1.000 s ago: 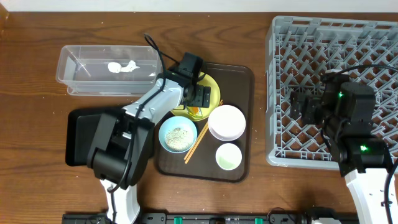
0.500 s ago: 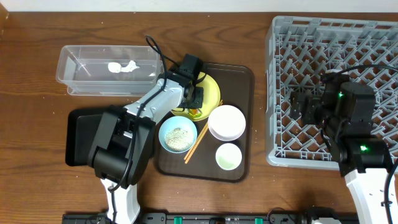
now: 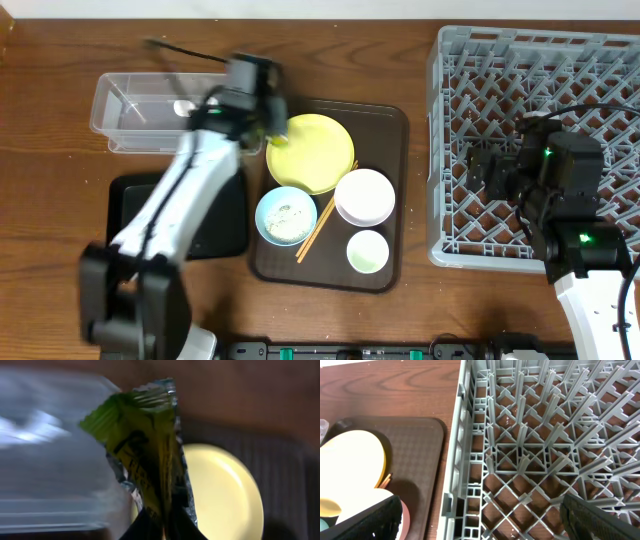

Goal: Sort waste into correct bins and load items into the dishwasher rack
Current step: 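Carry the wrapper left and release it into the clear bin, then reach the left gripper down and grasp the light-blue rice bowl, then lift the blue bowl left over the black tray, then tilt the blue bowl to pour rice onto the black tray, then return the blue bowl to the brown tray and release it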

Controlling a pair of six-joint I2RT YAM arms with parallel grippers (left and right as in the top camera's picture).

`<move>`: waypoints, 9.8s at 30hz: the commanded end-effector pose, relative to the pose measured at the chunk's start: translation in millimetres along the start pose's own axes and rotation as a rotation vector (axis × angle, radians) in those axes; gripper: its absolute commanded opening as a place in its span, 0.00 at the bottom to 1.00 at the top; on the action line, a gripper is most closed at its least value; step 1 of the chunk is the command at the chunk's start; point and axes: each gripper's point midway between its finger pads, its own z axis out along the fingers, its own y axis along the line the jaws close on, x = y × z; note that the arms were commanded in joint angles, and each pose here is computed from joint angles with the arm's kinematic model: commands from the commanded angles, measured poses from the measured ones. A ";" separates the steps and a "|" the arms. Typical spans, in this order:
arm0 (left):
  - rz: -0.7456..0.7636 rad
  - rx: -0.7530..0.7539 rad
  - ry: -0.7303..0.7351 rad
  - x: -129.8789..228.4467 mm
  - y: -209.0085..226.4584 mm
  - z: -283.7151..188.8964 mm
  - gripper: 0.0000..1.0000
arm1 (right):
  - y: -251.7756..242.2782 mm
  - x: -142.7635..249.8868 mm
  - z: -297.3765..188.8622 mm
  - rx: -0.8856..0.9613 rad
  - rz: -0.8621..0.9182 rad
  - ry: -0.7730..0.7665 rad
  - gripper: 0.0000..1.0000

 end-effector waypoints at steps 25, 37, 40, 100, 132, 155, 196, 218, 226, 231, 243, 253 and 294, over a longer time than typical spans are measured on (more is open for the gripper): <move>-0.179 -0.157 -0.078 -30.5 101.9 -10.2 0.71 | 3.8 -5.7 -3.5 -0.011 0.003 -0.010 0.99; -0.139 -0.063 0.146 28.7 47.0 -29.8 0.90 | 3.7 -5.0 -3.5 -0.010 0.004 -0.007 0.99; -0.133 -0.039 0.185 43.8 21.8 -40.7 0.91 | 3.7 -5.0 -3.5 -0.010 0.004 -0.007 0.99; 0.121 0.010 0.447 186.0 -72.1 -32.3 0.06 | 3.5 -4.1 -3.5 -0.009 0.004 -0.003 0.99; -0.535 0.848 0.413 102.3 54.0 -79.1 0.06 | 3.4 -4.1 -3.5 -0.009 -0.016 -0.003 0.99; -0.956 0.985 0.333 85.2 114.2 -69.0 0.06 | 3.4 -4.1 -3.5 -0.009 -0.015 -0.003 0.99; -0.682 1.100 0.087 73.7 104.2 -90.7 0.06 | 3.3 -4.1 -3.5 -0.008 -0.023 -0.003 0.99; -0.916 1.052 0.258 78.9 111.3 -82.9 0.06 | 2.9 -0.3 -3.5 -0.007 -0.021 0.012 0.99; -0.747 1.042 0.173 81.3 111.5 -82.3 0.06 | 2.9 -0.3 -3.5 -0.007 -0.021 0.012 0.99; -0.742 1.060 0.157 79.3 108.6 -88.2 0.06 | 2.9 -0.3 -3.5 -0.007 -0.021 0.012 0.99; -0.696 1.035 0.186 83.3 99.5 -99.0 0.06 | 3.0 -0.5 -3.5 -0.008 -0.021 0.012 0.99; -0.324 0.909 0.280 104.1 46.0 -133.1 0.06 | 3.1 -1.2 -3.5 -0.008 -0.021 0.009 0.99; 0.268 0.174 0.631 208.5 -58.8 -13.9 0.44 | -0.2 -5.3 -3.5 0.012 -0.022 -0.009 0.99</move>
